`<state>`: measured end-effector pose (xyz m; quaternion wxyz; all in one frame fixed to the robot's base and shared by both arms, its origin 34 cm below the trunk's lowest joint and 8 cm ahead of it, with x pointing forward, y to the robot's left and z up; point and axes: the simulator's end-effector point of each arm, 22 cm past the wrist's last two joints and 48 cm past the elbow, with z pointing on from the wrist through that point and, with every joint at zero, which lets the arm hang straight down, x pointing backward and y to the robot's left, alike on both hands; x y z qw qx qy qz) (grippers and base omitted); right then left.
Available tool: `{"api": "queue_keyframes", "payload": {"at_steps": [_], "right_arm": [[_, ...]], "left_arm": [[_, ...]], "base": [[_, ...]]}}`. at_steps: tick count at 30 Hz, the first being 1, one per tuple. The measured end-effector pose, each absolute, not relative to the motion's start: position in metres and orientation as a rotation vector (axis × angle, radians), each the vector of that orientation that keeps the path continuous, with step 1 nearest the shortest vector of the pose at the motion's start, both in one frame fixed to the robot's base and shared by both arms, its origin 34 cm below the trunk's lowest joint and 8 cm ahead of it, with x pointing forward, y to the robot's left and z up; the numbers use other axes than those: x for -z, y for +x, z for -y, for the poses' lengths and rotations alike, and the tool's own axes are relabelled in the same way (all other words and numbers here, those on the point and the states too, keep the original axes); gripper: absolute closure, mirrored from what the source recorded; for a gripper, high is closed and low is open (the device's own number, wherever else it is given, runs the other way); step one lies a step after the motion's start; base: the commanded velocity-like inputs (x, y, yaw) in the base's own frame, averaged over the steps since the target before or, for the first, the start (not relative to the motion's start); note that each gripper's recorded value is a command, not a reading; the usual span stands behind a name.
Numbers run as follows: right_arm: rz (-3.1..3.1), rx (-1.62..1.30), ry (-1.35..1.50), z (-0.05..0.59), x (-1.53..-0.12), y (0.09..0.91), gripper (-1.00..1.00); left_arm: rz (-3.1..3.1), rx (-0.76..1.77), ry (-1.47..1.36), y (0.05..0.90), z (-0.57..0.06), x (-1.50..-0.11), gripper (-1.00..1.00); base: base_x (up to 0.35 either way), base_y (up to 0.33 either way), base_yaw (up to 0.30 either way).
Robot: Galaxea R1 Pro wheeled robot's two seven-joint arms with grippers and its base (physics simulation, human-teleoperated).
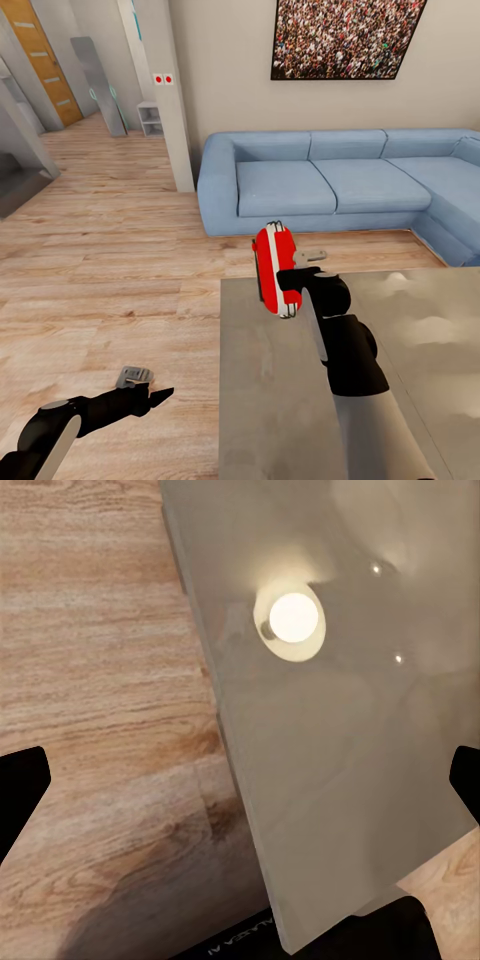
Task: Turn on the radio receiver that's on the table in the living room.
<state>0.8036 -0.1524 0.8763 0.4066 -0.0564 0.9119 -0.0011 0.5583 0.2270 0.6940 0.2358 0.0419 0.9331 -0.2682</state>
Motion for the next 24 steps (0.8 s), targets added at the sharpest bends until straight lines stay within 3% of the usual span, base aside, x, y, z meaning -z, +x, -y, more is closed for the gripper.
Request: {"api": "queue_keyframes", "payload": {"at_steps": [24], "right_arm": [[-2.276,0.093,-0.205,0.1488,-0.8817,0.804,1.0]], "left_arm": [[-2.559,0.738,0.116,0.5582,-0.2268,-0.6942,-1.0]], "base": [[0.0,0.0,0.0]]}}
